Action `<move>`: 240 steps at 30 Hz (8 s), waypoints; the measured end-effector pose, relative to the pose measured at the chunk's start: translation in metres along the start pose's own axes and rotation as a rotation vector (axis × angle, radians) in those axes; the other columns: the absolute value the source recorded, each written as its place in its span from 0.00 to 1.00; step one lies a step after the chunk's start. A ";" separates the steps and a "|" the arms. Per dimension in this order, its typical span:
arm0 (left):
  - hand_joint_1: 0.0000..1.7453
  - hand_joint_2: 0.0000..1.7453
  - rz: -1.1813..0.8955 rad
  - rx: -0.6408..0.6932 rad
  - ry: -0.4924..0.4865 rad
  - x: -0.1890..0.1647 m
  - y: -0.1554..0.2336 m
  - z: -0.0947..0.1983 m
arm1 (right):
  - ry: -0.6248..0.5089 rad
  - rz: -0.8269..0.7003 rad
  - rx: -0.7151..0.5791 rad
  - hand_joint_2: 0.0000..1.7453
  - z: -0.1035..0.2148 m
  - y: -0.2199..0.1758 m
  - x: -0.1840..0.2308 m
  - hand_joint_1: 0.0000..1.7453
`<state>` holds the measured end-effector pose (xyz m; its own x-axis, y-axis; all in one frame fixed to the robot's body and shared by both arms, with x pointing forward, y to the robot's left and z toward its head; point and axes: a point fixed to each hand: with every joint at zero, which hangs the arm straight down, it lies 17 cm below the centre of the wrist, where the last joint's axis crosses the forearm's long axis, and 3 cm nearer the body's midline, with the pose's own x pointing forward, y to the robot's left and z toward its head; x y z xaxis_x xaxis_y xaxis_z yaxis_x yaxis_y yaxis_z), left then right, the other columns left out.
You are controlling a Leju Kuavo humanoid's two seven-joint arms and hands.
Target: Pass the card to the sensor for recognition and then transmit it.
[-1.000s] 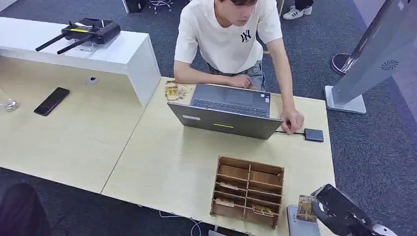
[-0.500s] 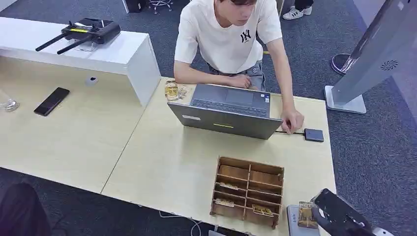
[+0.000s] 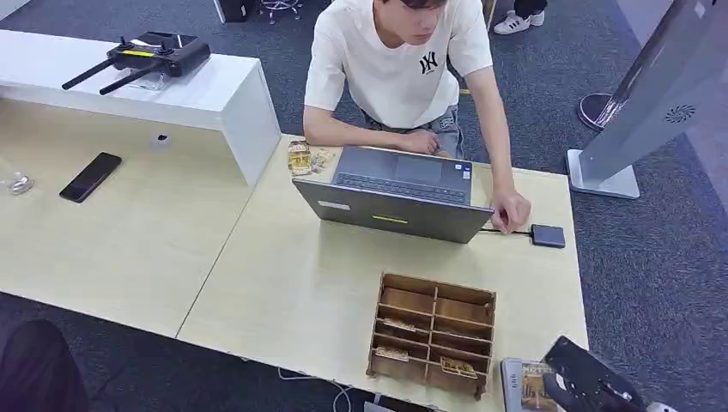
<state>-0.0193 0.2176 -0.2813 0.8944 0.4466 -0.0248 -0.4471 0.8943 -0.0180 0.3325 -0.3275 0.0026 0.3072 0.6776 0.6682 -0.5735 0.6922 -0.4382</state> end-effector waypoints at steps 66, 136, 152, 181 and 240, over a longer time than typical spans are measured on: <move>0.00 0.00 -0.008 -0.010 0.005 0.003 0.000 0.000 | 0.072 -0.016 0.061 1.00 -0.016 0.013 -0.029 1.00; 0.00 0.00 0.003 -0.009 -0.026 0.005 -0.018 0.001 | -0.549 -0.094 -0.125 1.00 -0.021 -0.015 0.172 1.00; 0.00 0.00 -0.015 -0.023 -0.055 0.009 -0.023 0.002 | -0.880 -0.293 -0.078 1.00 0.000 -0.036 0.286 1.00; 0.00 0.00 -0.141 -0.072 -0.088 0.014 -0.027 0.004 | -1.073 -0.352 -0.062 1.00 -0.008 -0.061 0.449 1.00; 0.00 0.00 -0.220 -0.048 -0.079 0.017 -0.022 0.002 | -0.791 -0.211 -0.301 0.00 -0.094 -0.065 0.413 0.00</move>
<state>0.0060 0.2058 -0.2789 0.9680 0.2431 0.0630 -0.2393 0.9690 -0.0620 0.5679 -0.0693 0.2507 -0.2974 0.2335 0.9258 -0.3044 0.8959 -0.3237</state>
